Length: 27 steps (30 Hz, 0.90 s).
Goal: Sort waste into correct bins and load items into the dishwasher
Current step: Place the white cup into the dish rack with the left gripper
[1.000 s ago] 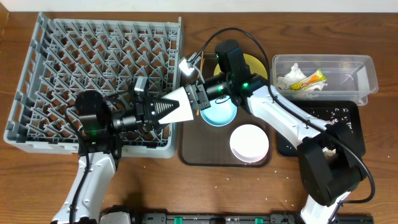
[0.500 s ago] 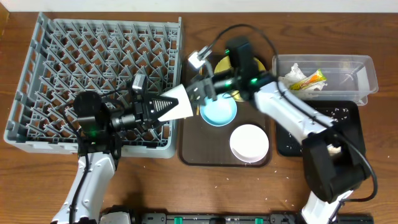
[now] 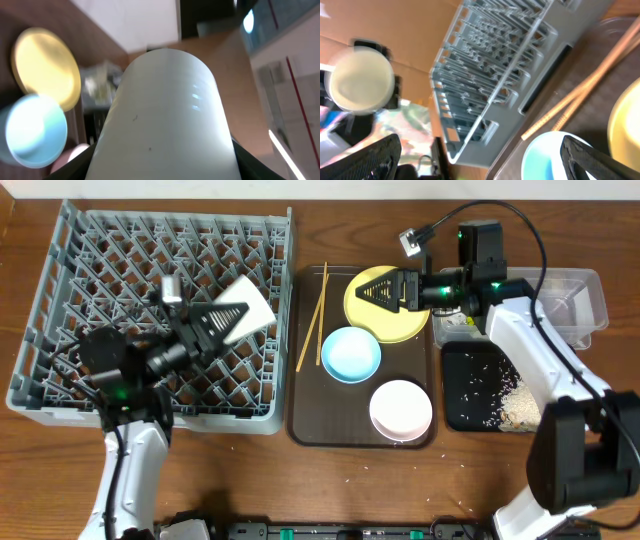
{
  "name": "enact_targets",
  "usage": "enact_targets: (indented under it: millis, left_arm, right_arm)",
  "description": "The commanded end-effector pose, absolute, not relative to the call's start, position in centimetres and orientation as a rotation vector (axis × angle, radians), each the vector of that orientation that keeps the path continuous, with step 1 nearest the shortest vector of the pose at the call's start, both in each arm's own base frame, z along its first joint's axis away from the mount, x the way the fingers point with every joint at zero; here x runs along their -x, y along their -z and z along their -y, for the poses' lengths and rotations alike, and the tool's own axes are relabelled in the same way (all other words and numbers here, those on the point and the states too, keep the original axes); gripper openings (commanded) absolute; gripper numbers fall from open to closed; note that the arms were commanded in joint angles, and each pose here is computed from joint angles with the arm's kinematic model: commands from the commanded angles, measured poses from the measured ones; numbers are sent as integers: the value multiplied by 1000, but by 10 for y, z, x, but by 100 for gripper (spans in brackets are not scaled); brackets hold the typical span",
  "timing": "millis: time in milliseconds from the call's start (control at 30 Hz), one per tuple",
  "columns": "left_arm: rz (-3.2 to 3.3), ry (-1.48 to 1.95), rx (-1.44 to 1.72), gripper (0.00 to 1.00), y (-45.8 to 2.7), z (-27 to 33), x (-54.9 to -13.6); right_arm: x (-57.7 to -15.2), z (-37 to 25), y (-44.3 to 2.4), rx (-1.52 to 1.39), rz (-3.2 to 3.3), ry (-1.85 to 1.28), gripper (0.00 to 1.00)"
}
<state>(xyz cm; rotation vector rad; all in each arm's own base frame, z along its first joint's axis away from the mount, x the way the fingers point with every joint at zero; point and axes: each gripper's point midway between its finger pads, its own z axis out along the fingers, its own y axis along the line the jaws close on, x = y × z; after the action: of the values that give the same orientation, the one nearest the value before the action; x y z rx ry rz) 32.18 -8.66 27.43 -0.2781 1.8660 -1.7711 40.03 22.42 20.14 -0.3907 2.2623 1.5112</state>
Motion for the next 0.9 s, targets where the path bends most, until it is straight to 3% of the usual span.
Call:
enact_targets:
  millis: [0,200,500,667,867]
  left_arm:
    - [-1775,1641,360,23,-309,59,-350]
    - [-1847,1481,373,22,-333,47,-365]
    - [-2074,1099,517,22,-315,30,-361]
    - [-2285,776,542,22,-298,29,-337]
    - [-2650,460,599,23,-234,38,-287]
  right_arm:
    - [-402,-212,-206,433,-2278,-1249,99]
    - [-401,-185,-212,369,-2339,-973,99]
    - [-401,-180,-213,351,-2348,-926,99]
    - [-401,-174,-207,333,-2377,-874,99]
    - [-399,-171,-203,373,-2384,-841,99]
